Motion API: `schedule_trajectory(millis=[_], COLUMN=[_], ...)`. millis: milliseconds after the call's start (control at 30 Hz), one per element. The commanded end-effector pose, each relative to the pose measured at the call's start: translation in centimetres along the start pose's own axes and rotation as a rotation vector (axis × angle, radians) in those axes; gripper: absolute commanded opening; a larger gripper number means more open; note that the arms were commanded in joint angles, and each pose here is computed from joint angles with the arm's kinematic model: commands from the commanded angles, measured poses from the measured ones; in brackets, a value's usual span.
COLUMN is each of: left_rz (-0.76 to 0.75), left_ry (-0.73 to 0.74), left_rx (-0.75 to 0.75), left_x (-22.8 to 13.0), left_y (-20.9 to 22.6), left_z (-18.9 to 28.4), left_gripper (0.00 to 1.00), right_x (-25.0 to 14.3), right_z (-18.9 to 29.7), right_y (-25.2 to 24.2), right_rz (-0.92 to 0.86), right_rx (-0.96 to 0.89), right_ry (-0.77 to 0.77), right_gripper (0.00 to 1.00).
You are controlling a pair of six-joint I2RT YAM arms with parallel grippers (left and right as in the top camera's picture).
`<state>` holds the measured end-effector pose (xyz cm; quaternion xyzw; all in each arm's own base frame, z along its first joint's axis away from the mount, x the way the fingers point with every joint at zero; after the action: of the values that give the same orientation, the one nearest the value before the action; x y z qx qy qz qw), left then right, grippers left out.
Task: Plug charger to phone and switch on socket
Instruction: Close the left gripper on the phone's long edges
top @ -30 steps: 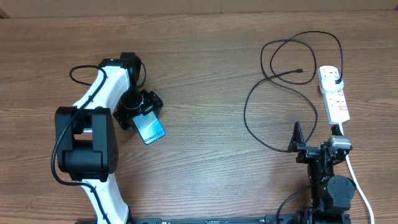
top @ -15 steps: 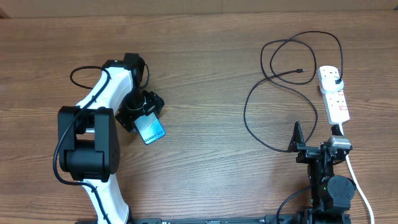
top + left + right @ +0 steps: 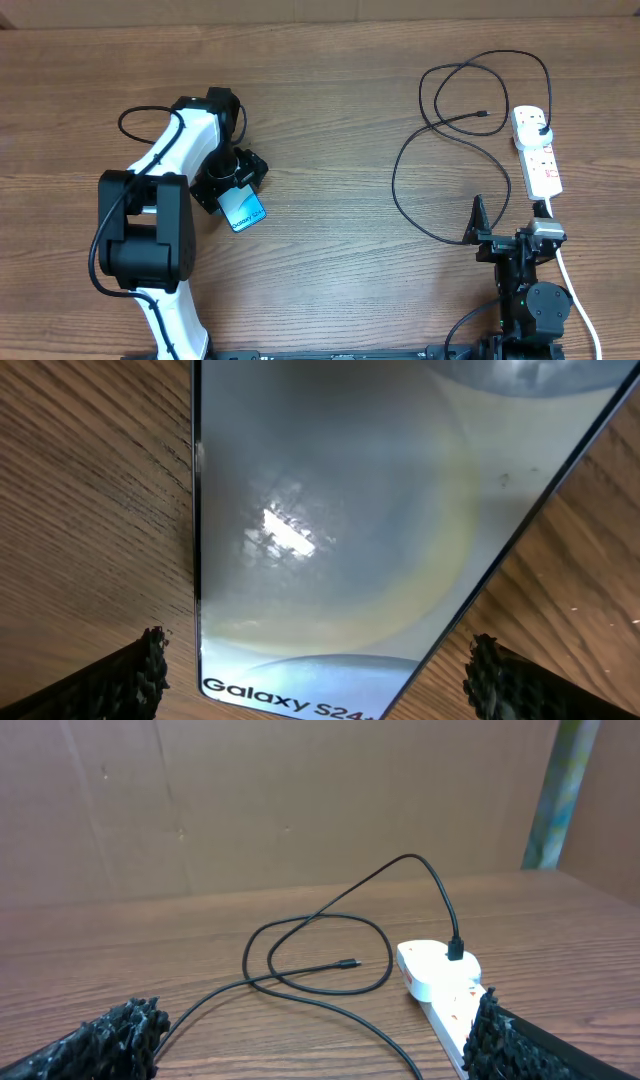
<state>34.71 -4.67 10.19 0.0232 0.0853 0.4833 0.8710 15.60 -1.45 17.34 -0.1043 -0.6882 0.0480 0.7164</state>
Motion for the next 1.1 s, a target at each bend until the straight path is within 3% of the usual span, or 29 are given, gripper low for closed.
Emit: schedule_trajectory(millis=[0, 400, 1067], left_rz=[-0.025, -0.116, -0.116], left_ry=[-0.069, -0.126, -0.106], left_rx=[0.047, 0.081, 0.107], left_x=[-0.1, 0.2, -0.3], left_y=[0.1, 0.2, 1.7], left_z=[-0.4, -0.4, -3.9], left_gripper=[0.99, 1.00, 0.99], right_x=[-0.2, -0.2, -0.2], right_z=[0.0, 0.0, 0.0], right_y=[0.0, 0.0, 0.0], right_rz=[0.002, 0.002, 0.002], right_rx=[-0.003, -0.003, -0.003], right_ry=[-0.007, -0.007, -0.007], right_gripper=[1.00, 1.00, 1.00])
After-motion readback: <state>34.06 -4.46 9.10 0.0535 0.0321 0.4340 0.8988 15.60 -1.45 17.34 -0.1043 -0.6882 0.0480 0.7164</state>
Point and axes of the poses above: each gripper's point midway between its finger pads, its own z axis back along the fingers, its own y axis along the line the jaws close on, x = y × z, the point moved 9 cm from there along z, back along the fingers, and after that the axes turned 15 degrees about z, right-handed, at the moved point
